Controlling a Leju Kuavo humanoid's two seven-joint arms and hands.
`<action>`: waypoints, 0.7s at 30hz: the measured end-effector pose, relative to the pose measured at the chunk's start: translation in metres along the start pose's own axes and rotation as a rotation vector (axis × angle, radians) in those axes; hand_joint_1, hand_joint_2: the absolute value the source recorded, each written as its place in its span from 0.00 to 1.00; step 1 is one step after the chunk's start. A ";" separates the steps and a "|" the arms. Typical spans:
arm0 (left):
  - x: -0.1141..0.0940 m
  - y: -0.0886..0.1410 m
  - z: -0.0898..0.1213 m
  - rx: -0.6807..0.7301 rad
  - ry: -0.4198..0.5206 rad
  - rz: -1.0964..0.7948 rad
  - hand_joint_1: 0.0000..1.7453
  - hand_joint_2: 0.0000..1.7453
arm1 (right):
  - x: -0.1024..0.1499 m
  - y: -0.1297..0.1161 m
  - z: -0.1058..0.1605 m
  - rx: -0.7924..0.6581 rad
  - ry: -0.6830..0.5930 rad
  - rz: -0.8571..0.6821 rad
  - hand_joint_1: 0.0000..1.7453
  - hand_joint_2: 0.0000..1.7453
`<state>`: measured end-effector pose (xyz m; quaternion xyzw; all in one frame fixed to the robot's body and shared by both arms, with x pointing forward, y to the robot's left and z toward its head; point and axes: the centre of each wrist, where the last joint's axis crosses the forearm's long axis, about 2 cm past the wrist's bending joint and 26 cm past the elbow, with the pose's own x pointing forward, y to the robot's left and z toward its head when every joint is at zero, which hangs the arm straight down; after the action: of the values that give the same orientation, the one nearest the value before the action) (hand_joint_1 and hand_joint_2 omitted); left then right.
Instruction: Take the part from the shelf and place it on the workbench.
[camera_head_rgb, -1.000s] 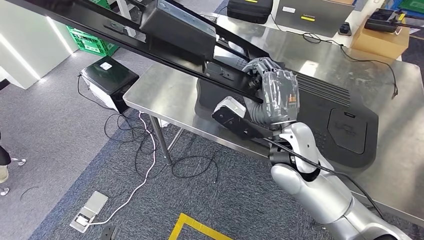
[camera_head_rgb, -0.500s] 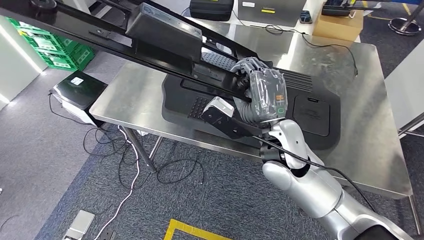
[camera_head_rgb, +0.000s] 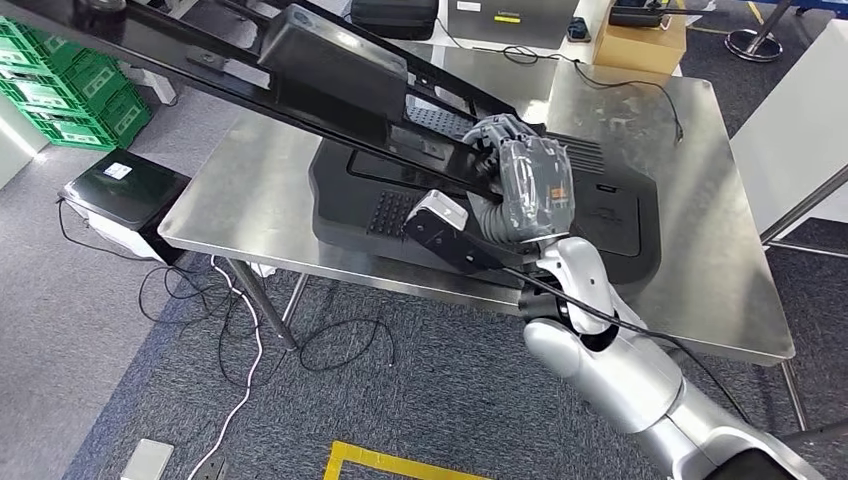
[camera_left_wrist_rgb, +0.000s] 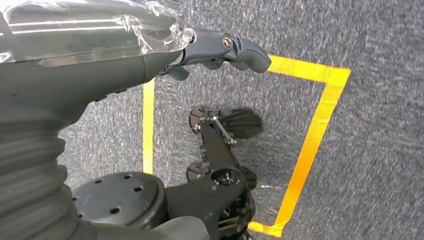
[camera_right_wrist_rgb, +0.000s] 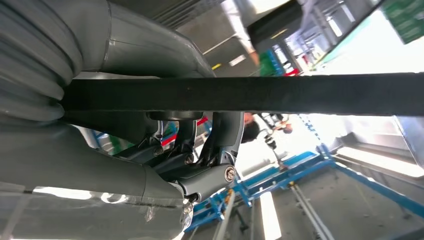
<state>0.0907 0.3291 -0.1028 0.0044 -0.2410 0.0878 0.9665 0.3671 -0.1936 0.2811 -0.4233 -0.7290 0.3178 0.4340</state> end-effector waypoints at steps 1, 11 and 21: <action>0.000 0.000 0.000 0.000 0.000 0.000 0.00 1.00 | 0.000 0.000 0.000 0.000 0.001 0.001 1.00 1.00; 0.001 0.000 0.000 0.000 -0.001 0.000 0.00 1.00 | 0.004 0.001 -0.005 0.001 -0.003 -0.003 1.00 1.00; 0.001 0.001 0.000 0.002 -0.001 -0.002 0.00 1.00 | 0.006 0.005 -0.005 0.011 -0.003 -0.003 1.00 1.00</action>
<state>0.0910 0.3303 -0.1027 0.0055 -0.2414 0.0872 0.9665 0.3713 -0.1861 0.2814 -0.4194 -0.7286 0.3217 0.4356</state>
